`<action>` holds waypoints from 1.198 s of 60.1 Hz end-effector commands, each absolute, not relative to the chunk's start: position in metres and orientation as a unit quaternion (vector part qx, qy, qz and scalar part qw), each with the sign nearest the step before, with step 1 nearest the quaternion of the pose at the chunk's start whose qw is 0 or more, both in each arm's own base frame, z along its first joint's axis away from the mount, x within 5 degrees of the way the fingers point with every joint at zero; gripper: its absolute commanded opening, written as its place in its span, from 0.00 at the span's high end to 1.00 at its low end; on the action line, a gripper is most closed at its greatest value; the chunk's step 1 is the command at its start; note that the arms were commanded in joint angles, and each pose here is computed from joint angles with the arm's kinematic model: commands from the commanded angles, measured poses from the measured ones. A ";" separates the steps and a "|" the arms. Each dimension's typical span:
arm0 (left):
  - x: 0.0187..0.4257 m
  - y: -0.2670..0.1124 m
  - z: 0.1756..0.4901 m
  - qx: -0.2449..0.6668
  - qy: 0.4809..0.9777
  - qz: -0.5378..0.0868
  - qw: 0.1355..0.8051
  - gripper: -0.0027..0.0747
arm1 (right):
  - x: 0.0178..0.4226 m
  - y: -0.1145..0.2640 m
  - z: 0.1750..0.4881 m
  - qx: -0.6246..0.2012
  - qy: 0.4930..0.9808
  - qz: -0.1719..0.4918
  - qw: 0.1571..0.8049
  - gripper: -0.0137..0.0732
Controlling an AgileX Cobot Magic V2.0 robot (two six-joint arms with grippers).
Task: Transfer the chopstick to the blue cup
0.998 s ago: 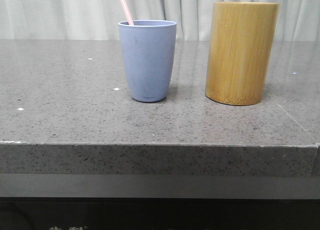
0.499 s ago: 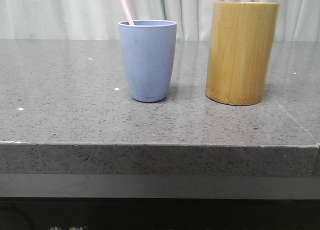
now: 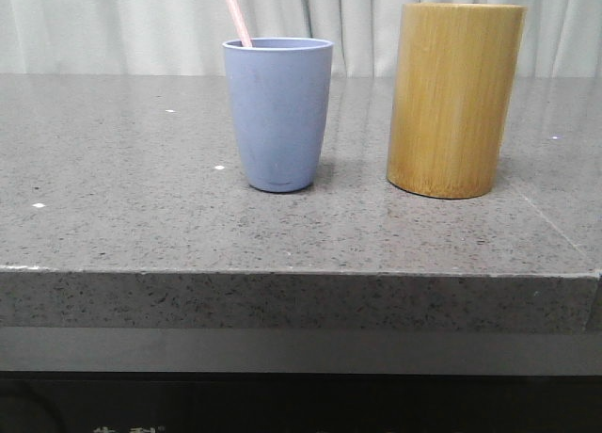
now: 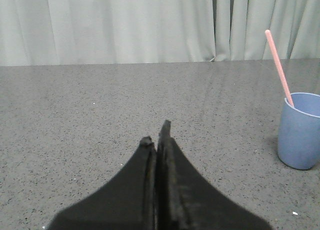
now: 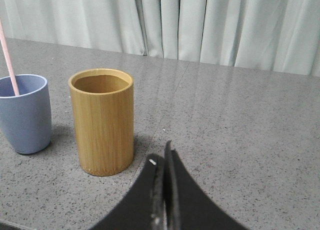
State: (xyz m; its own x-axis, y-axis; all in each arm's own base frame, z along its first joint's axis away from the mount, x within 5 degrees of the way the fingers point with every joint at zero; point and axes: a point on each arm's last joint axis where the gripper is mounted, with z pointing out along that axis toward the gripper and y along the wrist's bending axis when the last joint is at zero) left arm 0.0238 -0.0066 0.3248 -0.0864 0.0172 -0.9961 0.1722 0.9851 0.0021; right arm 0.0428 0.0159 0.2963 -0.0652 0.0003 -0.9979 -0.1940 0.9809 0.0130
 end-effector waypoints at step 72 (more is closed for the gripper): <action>0.054 -0.004 0.191 0.015 0.748 -0.032 0.663 0.99 | 0.043 0.014 0.310 -0.055 0.697 0.067 0.711 0.93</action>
